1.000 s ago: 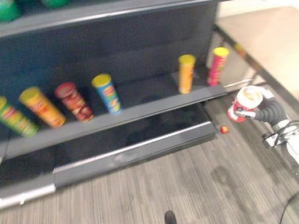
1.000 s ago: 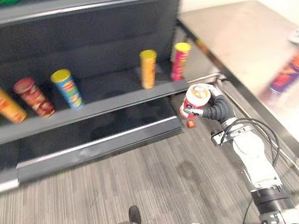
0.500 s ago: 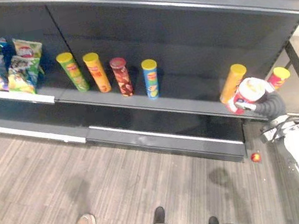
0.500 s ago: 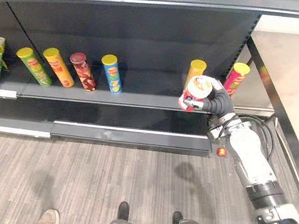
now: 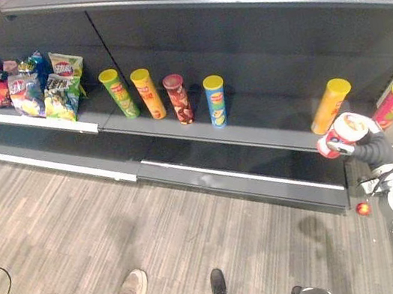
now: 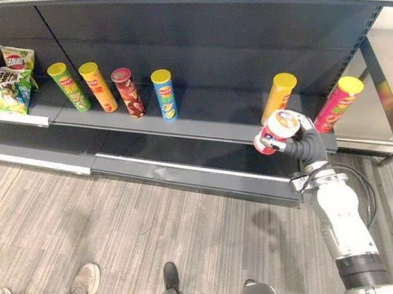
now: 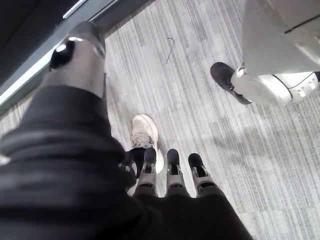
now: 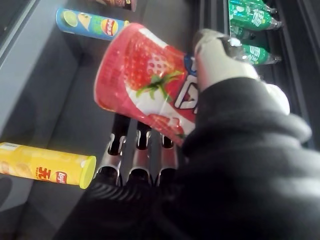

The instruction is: Put the gum and the chips on the shelf.

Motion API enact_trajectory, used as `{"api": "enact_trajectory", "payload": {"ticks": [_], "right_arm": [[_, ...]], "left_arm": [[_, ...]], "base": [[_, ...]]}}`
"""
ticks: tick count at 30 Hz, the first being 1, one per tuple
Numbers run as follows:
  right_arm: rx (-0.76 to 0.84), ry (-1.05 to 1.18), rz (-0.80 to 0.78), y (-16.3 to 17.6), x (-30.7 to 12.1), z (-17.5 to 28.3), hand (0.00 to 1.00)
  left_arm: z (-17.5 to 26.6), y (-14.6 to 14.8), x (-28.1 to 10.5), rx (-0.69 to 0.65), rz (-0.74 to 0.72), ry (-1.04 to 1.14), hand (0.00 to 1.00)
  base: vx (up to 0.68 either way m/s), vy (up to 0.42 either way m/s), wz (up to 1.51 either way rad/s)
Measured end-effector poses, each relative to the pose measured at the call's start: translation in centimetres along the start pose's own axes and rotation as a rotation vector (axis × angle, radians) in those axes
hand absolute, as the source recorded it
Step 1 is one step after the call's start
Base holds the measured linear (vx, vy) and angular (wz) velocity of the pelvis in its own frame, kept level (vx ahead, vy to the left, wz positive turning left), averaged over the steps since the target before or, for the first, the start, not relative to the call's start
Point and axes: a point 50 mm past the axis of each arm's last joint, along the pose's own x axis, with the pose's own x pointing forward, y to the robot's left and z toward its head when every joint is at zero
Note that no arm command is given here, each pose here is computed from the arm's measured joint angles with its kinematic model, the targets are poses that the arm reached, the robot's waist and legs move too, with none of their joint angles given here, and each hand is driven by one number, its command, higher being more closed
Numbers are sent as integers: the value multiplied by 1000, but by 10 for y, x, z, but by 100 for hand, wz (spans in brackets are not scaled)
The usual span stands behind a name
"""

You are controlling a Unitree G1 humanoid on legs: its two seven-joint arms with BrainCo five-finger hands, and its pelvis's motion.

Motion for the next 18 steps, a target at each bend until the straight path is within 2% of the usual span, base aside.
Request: {"api": "enact_trajectory", "payload": {"ticks": [4,10,18], "right_arm": [[-9,-24,7,1,5,4,100],[-35,-144,70,7,38,32,100],[-35,-209,146,22,73,56,100]], "left_arm": [[-1,-2,0,35,-12,2,0],[-1,-10,1,109,-49,5,0],[-4,-6,1,184,-48,44,0]], "base": [[83,6,-37],[59,12,-40],[-76,20,-9]]}}
